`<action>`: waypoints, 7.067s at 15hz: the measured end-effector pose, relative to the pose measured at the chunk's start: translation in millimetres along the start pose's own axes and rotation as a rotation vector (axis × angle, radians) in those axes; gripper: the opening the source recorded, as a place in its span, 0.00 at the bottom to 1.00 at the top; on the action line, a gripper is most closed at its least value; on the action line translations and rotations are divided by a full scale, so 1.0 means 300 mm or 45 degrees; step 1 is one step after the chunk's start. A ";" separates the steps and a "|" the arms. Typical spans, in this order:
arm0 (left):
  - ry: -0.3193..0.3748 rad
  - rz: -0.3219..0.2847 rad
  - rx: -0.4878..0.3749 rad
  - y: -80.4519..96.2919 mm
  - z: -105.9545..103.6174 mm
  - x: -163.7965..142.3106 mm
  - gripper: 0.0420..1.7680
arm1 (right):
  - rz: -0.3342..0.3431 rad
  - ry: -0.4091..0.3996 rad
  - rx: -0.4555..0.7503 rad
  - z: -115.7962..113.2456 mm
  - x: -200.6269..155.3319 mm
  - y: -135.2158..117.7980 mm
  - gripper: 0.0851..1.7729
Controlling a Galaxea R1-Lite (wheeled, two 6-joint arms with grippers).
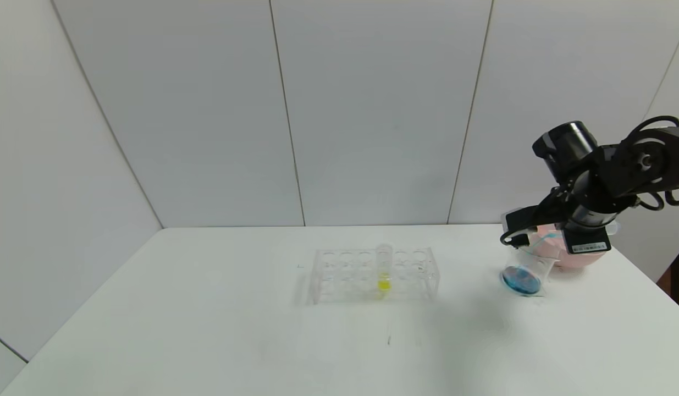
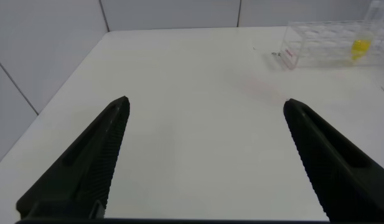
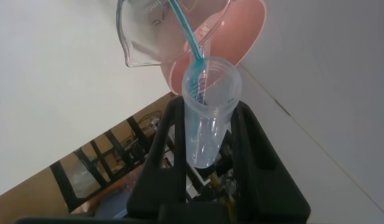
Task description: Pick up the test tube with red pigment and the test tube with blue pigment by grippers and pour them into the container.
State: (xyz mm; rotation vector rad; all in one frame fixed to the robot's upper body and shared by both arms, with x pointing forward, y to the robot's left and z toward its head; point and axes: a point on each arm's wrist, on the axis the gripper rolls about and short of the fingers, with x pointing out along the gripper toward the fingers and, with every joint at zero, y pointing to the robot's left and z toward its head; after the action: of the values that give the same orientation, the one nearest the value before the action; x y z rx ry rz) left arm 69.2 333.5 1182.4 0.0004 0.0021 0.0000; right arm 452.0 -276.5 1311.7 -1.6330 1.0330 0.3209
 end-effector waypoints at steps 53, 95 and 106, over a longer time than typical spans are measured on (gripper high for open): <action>0.000 0.000 0.000 0.000 0.000 0.000 1.00 | -0.165 -1.103 2.240 -0.505 0.275 -0.070 0.24; 0.000 0.000 -0.001 0.000 0.000 0.000 1.00 | -0.123 -1.210 2.118 -0.350 0.319 -0.053 0.90; -0.001 0.000 0.000 0.000 0.000 0.000 1.00 | -0.161 -1.418 1.998 -0.277 -0.091 0.035 0.95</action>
State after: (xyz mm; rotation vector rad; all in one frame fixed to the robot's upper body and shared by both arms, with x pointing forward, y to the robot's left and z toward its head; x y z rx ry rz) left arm 69.2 333.5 1182.5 0.0004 0.0013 0.0000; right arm 403.2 -338.1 1351.8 0.0381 0.0776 0.1666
